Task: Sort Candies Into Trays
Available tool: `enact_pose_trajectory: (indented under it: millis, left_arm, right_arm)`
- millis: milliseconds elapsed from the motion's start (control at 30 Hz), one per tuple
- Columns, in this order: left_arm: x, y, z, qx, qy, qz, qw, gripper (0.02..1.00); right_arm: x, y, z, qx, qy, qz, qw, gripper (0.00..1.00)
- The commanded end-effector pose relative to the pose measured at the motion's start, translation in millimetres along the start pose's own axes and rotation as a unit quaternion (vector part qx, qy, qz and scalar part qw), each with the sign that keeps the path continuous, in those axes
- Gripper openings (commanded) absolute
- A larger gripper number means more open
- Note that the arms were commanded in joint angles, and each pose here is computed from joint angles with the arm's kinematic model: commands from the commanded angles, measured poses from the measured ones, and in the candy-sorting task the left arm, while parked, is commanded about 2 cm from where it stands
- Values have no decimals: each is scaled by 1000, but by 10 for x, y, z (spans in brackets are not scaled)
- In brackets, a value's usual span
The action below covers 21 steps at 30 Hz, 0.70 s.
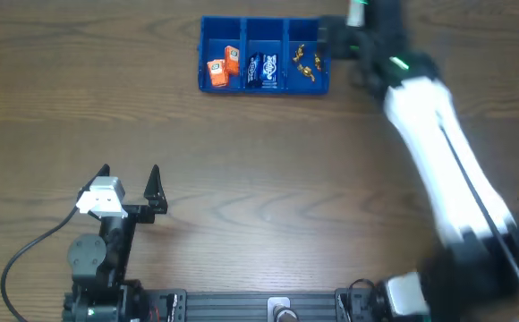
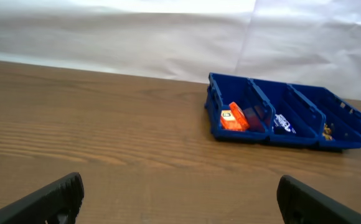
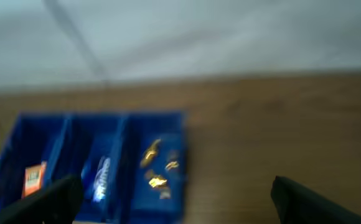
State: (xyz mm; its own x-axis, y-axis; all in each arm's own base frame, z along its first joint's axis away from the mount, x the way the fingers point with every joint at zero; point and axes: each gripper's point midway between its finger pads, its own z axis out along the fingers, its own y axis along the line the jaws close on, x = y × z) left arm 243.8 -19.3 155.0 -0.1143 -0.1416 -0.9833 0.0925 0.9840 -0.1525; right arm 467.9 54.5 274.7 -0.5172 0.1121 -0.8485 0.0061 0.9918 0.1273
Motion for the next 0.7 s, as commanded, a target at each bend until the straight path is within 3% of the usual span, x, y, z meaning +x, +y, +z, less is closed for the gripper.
enact_pose_trajectory:
  millis: [33,133,267,333,500,700]
  left_arm:
    - [163,2,9,4,24,2,1000,998]
    - [163,2,9,4,24,2,1000,998]
    - [163,2,9,4,24,2,1000,998]
    - [163,2,9,4,24,2,1000,998]
    - [163,2,9,4,24,2,1000,998]
    - [163,2,9,4,24,2,1000,998]
  right_arm:
    - [376,-742,-1050,73,-75,7,994,998]
    - [748,-816,-1440,77,-123,12,989,998]
    - [1251,-843,-1646,70,-178,12,982,998]
    - [1443,-833,-1636,61,-186,10,981,998]
    - [1824,-539,-1488,-38,-193,-10,980,998]
    - [2038,-525,-1356,-51,-194,-13,980,998]
